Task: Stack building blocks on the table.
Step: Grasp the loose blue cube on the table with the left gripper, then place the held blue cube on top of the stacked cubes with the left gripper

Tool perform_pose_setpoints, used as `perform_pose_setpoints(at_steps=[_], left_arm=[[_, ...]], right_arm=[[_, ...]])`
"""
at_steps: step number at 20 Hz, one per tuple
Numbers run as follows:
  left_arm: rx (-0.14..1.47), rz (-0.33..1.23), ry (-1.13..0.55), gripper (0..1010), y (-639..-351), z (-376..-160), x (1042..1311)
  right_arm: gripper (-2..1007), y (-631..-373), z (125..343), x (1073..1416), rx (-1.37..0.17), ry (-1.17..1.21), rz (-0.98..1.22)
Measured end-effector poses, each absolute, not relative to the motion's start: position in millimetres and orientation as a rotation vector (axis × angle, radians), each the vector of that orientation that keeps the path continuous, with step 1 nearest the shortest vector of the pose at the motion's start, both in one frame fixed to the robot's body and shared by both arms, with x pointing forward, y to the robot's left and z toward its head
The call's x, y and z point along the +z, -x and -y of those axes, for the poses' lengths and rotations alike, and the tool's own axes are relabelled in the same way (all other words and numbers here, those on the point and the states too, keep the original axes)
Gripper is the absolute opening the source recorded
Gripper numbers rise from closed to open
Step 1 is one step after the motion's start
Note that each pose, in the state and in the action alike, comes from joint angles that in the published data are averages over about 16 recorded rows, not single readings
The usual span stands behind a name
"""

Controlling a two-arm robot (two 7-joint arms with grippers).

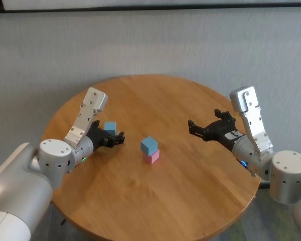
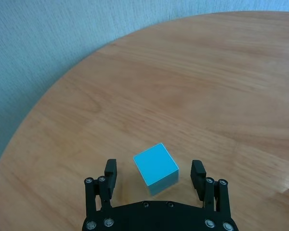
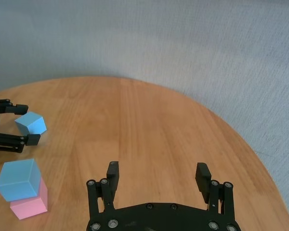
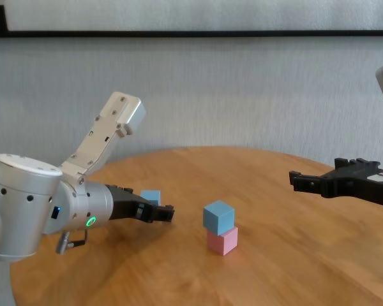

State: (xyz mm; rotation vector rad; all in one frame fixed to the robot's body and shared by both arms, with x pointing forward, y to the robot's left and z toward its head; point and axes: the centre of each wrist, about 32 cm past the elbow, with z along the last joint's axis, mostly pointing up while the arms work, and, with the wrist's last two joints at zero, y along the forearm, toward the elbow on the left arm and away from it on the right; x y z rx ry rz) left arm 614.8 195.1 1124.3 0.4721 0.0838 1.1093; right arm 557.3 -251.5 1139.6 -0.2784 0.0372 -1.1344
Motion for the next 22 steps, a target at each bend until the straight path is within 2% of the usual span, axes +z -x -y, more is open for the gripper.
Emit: perform_pose_setpoints(at_steps=[6, 17, 22], left_arm=[[1.114, -0.082, -0.467, 871, -615.5, -195.3, 1122.8], [1.117, -0.078, -0.464, 554, -616.7, -195.5, 1121.6], [1.120, -0.075, -0.461, 453, -616.2, -195.5, 1122.0]], right_arm=[[1005, -557.3, 251.5, 1139.6, -1.134, 0.278, -0.037], [1005, -557.3, 251.5, 1139.6, -1.134, 0.278, -0.037], [1005, -557.3, 251.5, 1139.6, -1.134, 0.278, -0.037]])
